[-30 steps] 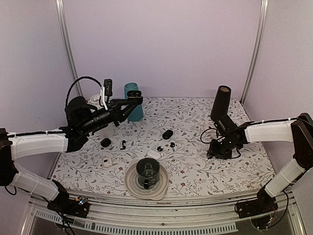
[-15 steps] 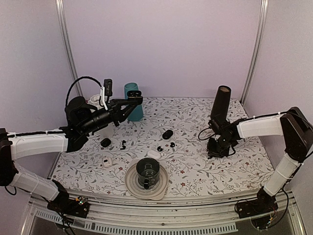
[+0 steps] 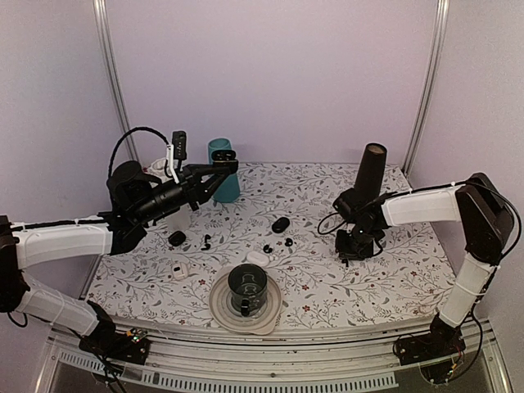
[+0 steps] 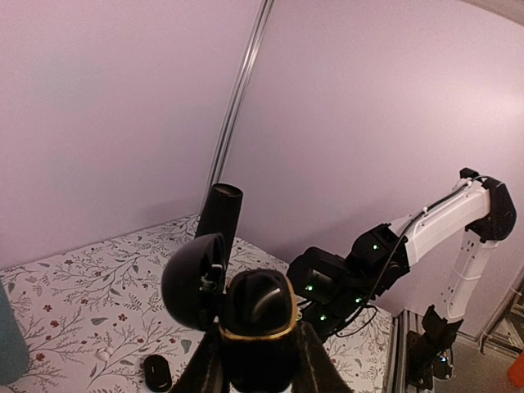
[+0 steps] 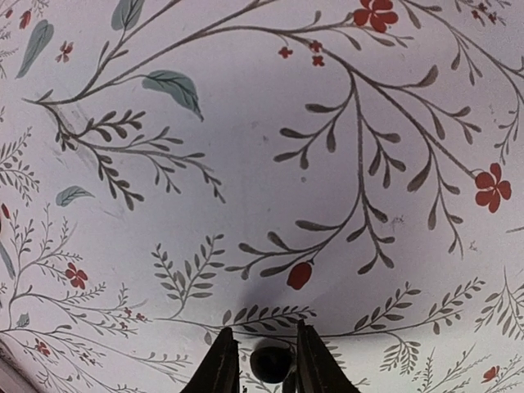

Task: Insert the wireless bluetooth earbuds into the charging case
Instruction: Pick up the right earbud from the center of the board.

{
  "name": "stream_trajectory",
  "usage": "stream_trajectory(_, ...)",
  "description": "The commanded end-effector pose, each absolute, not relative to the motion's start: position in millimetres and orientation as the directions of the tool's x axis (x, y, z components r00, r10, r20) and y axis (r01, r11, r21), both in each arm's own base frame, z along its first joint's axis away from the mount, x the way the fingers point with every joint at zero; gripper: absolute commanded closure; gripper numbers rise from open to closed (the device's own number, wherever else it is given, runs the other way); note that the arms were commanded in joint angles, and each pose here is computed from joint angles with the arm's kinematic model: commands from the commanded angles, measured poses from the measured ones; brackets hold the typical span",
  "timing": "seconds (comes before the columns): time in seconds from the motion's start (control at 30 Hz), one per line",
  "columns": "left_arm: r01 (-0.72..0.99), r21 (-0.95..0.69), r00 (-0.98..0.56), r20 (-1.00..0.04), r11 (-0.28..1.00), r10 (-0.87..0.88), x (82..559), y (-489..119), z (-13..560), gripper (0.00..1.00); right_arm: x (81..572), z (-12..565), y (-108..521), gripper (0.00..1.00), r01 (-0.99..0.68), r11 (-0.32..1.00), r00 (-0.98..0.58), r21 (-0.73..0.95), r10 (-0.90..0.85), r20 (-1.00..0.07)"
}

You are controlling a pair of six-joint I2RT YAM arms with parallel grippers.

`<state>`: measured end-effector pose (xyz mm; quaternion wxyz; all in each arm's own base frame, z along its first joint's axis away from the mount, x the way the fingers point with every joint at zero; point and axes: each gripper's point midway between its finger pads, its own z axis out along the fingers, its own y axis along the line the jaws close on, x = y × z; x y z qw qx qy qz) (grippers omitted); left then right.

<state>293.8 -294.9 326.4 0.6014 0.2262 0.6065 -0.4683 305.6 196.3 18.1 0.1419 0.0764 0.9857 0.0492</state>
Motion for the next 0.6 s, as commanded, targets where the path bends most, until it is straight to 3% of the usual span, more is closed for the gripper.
stream_trajectory(0.0,0.842,-0.266,-0.124,-0.942,0.469,-0.311,295.3,-288.8,343.5,1.00,305.4,20.6,190.3,0.74,0.050,0.998,-0.953,0.047,0.061,-0.296)
stream_trajectory(0.3,0.844,-0.275,-0.134,-0.939,0.461,-0.316,296.5,-290.9,343.7,1.00,303.6,18.8,201.5,0.70,-0.105,0.994,-0.947,0.014,-0.096,-0.306)
stream_trajectory(0.57,0.842,-0.280,-0.139,-0.939,0.462,-0.316,296.7,-290.7,343.2,1.00,300.2,12.3,200.9,0.70,-0.128,0.992,-0.952,-0.001,-0.123,-0.280)
